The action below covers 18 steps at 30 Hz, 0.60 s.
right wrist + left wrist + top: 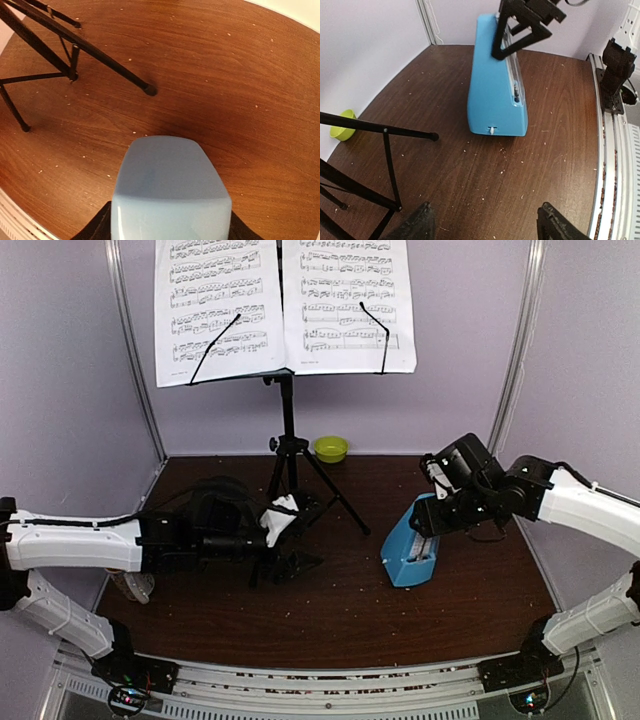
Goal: Set up the instrument practice props
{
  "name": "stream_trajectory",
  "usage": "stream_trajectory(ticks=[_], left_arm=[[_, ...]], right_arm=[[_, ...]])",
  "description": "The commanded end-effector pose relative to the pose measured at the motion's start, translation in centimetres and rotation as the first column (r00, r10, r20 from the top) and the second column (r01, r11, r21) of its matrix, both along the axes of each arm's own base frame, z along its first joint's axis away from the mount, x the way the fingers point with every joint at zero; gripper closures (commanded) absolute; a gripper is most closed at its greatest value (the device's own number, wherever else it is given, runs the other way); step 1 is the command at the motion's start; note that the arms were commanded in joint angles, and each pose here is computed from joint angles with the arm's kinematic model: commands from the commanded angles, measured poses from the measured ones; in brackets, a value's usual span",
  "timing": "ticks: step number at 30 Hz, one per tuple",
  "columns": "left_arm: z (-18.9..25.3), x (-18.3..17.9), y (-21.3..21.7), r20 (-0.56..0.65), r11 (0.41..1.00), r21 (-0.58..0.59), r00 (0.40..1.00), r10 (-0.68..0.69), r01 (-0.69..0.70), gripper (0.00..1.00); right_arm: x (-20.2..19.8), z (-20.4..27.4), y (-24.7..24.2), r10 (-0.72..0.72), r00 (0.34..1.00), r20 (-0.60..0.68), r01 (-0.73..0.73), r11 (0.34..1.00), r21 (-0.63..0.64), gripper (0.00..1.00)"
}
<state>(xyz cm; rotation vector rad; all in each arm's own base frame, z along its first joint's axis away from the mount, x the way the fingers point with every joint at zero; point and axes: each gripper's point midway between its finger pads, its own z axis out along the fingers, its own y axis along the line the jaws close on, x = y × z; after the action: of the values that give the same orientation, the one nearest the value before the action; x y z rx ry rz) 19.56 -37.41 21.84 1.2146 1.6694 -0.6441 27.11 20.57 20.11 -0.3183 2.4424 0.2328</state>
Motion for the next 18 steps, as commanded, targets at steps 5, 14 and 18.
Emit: stream_trajectory(ticks=[5,14,18], left_arm=[[-3.6,-0.9,-3.1,0.011,0.999,-0.001,0.999,-0.044,0.044,0.29],[-6.8,-1.6,-4.1,-0.018,0.997,0.032,0.998,-0.066,0.066,0.28],[-7.9,-2.0,-4.4,-0.031,0.995,0.048,0.996,-0.088,0.090,0.19]], right_arm=[[-0.2,3.7,5.2,0.185,0.968,0.168,-0.224,0.941,0.254,0.59],[-2.4,4.0,6.8,0.306,0.918,0.251,-0.380,0.859,0.343,0.68],[-3.3,4.2,7.6,0.368,0.889,0.274,-0.450,0.817,0.362,0.71]])
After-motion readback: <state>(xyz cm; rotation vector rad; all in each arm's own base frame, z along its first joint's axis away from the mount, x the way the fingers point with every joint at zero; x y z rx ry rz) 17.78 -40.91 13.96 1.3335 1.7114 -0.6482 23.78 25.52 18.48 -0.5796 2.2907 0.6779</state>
